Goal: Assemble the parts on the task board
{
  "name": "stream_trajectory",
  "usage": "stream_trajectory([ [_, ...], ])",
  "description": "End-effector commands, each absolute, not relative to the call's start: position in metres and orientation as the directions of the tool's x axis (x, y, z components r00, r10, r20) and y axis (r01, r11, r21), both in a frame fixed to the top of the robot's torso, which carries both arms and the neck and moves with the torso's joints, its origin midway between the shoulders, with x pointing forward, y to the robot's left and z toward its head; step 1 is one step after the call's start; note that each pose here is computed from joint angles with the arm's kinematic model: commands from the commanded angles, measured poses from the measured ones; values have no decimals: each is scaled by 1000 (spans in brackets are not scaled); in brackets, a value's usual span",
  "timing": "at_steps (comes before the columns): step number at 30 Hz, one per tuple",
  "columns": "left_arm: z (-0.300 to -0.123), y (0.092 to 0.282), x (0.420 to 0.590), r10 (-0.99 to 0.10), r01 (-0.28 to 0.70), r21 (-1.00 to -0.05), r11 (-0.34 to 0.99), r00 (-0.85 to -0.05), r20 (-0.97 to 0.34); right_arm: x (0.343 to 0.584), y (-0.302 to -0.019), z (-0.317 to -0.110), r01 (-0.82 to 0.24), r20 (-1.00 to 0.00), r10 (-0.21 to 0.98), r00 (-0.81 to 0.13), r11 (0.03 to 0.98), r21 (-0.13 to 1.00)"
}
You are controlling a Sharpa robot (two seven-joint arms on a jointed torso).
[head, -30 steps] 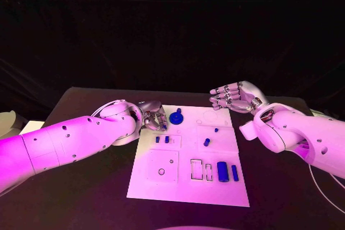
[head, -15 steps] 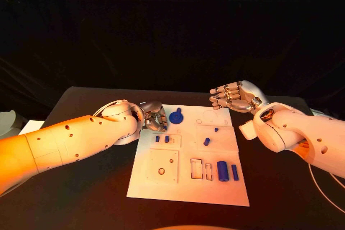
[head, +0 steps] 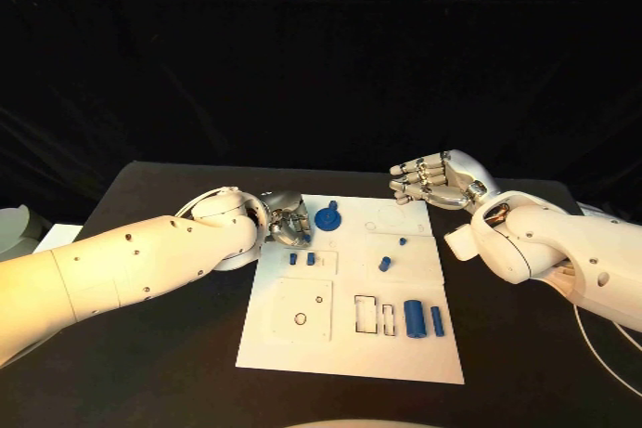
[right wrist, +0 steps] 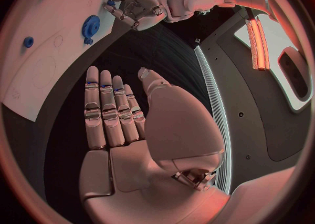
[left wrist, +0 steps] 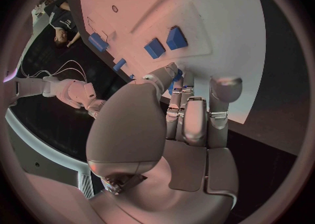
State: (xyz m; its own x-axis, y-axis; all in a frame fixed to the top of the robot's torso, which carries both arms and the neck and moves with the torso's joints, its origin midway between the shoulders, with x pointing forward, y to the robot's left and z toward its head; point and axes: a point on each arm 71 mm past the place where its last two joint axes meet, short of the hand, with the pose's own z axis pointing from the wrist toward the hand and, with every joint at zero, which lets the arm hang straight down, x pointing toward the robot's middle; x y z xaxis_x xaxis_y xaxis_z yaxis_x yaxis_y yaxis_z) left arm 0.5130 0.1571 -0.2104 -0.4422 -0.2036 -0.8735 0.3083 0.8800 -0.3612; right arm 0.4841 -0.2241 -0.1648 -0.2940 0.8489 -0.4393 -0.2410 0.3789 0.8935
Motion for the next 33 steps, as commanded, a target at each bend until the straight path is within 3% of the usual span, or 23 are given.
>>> stream_trajectory([
  [1, -213, 157, 512, -182, 306, -346, 887, -458, -870, 483, -222, -165, -247, -439, 843, -311, 375, 894],
  [22, -214, 161, 513, -183, 290, -341, 894, -457, -870, 484, -225, -167, -232, -453, 833, -318, 395, 889],
  [29, -213, 171, 513, -203, 278, -355, 892, -456, -867, 486, -232, -171, -249, -556, 767, -322, 498, 831],
  [33, -203, 182, 512, -324, 286, -456, 843, -407, -854, 487, -240, -175, -296, -702, 637, -319, 637, 712],
])
